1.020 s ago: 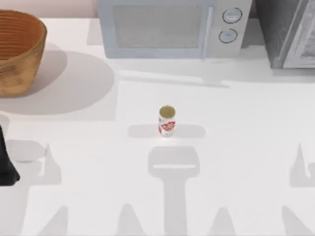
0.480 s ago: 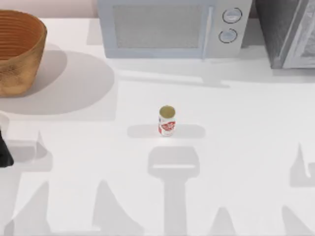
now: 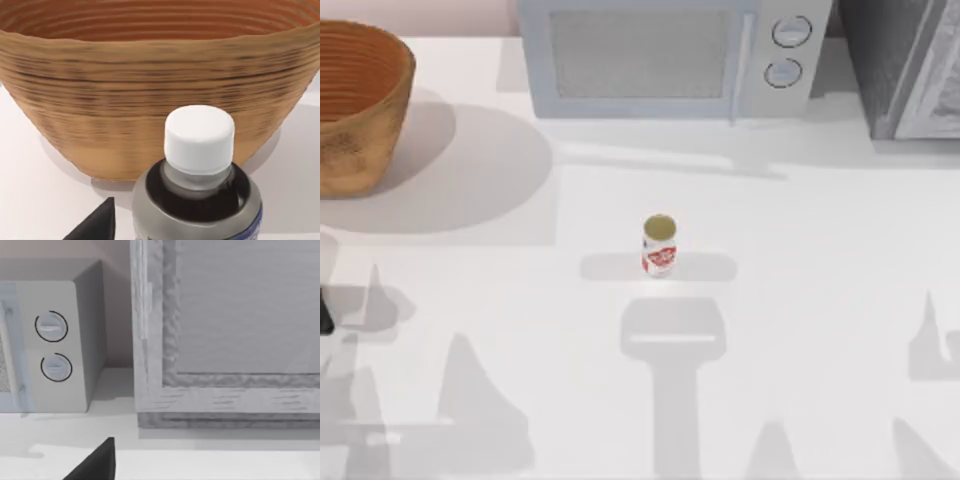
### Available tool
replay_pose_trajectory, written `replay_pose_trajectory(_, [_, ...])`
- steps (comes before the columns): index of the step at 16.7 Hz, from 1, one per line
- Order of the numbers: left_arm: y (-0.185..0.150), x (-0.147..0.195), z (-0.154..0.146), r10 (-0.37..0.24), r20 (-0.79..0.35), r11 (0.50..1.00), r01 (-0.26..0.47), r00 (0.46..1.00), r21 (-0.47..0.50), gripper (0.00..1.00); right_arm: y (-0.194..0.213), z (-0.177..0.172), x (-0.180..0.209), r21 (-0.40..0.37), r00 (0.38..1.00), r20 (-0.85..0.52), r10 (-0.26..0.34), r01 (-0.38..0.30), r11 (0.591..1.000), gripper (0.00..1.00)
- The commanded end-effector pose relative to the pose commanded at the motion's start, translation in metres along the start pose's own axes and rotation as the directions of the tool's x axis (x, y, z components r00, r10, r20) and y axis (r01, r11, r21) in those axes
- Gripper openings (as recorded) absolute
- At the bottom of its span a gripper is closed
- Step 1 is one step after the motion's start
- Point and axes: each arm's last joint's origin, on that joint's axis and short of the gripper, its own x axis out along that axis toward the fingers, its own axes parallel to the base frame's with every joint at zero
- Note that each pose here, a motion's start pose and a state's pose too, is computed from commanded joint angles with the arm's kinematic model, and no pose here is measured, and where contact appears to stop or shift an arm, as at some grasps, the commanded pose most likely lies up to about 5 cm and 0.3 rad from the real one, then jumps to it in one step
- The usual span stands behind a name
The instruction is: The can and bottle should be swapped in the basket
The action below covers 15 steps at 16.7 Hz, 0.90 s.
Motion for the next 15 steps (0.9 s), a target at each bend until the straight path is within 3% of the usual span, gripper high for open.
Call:
replay_pose_trajectory(7, [0.016,0.004,-0.03,0.0,-0.053,1.0,-0.001,0.999,-0.021,1.0,0.0,0.0,0.0,0.0,1.0,0.0,0.0,0.0,1.0,1.0])
replay_pose_trajectory(15, [0.016,0.008,-0.031,-0.001,-0.057,1.0,-0.001,0.998,-0.024,1.0,0.0,0.0,0.0,0.0,1.0,0.0,0.0,0.0,1.0,1.0])
